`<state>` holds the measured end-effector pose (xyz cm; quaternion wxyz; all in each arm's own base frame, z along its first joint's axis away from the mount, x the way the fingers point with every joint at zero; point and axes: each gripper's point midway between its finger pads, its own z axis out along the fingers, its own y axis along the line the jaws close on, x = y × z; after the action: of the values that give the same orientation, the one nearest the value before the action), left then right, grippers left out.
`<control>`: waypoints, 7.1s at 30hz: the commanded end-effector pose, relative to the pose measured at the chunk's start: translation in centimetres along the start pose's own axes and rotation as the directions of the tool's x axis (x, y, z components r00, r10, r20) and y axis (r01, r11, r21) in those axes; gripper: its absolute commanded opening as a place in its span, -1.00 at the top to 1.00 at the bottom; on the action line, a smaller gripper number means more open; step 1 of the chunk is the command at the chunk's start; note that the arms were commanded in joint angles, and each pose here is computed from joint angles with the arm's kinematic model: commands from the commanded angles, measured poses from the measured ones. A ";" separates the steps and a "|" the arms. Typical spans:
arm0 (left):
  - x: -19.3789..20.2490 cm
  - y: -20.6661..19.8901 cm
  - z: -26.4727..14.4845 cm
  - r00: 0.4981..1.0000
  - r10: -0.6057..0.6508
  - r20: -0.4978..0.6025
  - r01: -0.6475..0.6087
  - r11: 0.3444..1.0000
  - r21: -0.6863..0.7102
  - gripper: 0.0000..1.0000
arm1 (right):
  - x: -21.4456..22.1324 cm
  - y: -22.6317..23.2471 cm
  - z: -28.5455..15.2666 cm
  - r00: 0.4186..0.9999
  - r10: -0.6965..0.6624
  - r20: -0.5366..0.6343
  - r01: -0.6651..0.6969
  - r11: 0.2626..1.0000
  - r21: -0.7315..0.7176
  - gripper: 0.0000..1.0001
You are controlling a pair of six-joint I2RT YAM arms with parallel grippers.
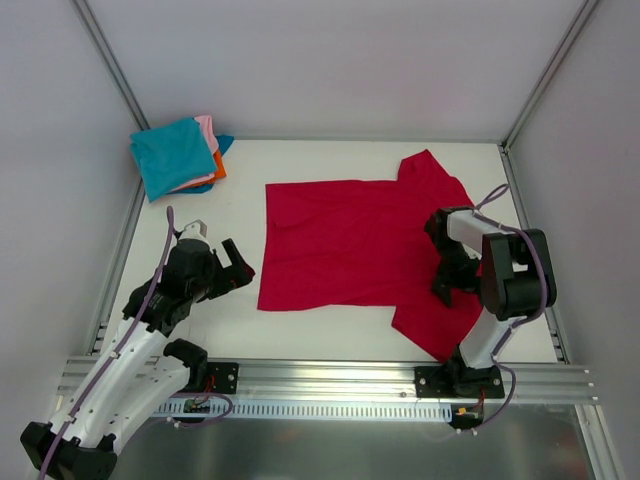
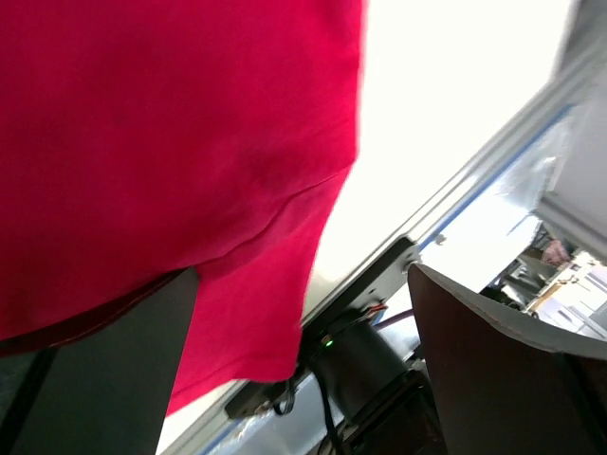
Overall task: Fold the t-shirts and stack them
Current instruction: Flatten out the tshirt
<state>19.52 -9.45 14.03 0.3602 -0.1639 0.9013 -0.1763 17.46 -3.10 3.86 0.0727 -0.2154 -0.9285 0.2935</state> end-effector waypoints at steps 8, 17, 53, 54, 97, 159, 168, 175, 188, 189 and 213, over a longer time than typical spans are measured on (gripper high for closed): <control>-1.4 0.1 -0.8 0.999 0.028 0.046 -0.027 0.999 -0.019 -0.97 | -6.1 -4.6 -2.5 0.977 0.094 0.193 -0.137 0.965 0.223 -0.99; -0.6 -2.6 2.6 1.000 0.007 0.014 -0.009 0.993 0.121 -0.97 | -5.5 -3.5 -3.5 0.972 0.091 0.215 -0.116 0.987 0.110 -0.99; -8.8 -8.0 22.7 0.985 0.114 -0.128 -0.114 0.993 0.010 -0.88 | 1.6 -4.9 -17.8 0.705 0.295 0.644 0.310 0.689 -0.655 -0.99; -8.6 -7.9 22.4 0.985 0.105 -0.135 -0.104 0.995 0.013 -0.88 | 1.6 -4.7 -17.6 0.710 0.289 0.642 0.310 0.690 -0.654 -0.99; -6.3 -6.7 23.6 0.975 0.090 -0.204 -0.086 0.996 0.031 0.21 | 1.2 -4.0 -17.2 0.726 0.270 0.632 0.303 0.700 -0.647 -0.99; -11.7 -7.6 21.9 0.996 0.082 -0.027 -0.082 0.997 0.014 1.00 | 1.1 -1.8 -15.4 0.771 0.217 0.599 0.306 0.698 -0.648 -0.99; -15.0 -7.2 21.8 0.992 0.114 0.056 -0.111 0.992 -0.067 1.00 | 1.4 -2.0 -15.5 0.771 0.218 0.599 0.308 0.695 -0.649 -0.99; -16.8 -8.0 22.2 0.989 0.122 0.087 -0.116 0.991 -0.073 1.00 | 1.6 -2.3 -15.2 0.771 0.209 0.601 0.309 0.703 -0.641 -0.99; -16.3 -5.2 24.3 0.989 0.133 0.063 -0.120 0.976 -0.183 -0.97 | 1.8 -2.4 -14.9 0.775 0.197 0.600 0.309 0.710 -0.633 -0.99; -16.7 -5.1 24.4 0.988 0.132 0.077 -0.117 0.976 -0.182 -0.97 | 1.9 -2.4 -14.8 0.777 0.191 0.600 0.312 0.710 -0.631 -0.99; -18.5 -7.9 30.7 0.999 0.026 0.040 -0.030 0.997 0.078 -0.05 | 2.9 -3.4 -14.2 0.782 0.182 0.596 0.303 0.725 -0.619 -0.99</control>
<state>53.83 -14.10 5.63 0.3668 -0.1437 0.9020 -0.1769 17.71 3.40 17.43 -0.3123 -0.0911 -0.9452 -0.0296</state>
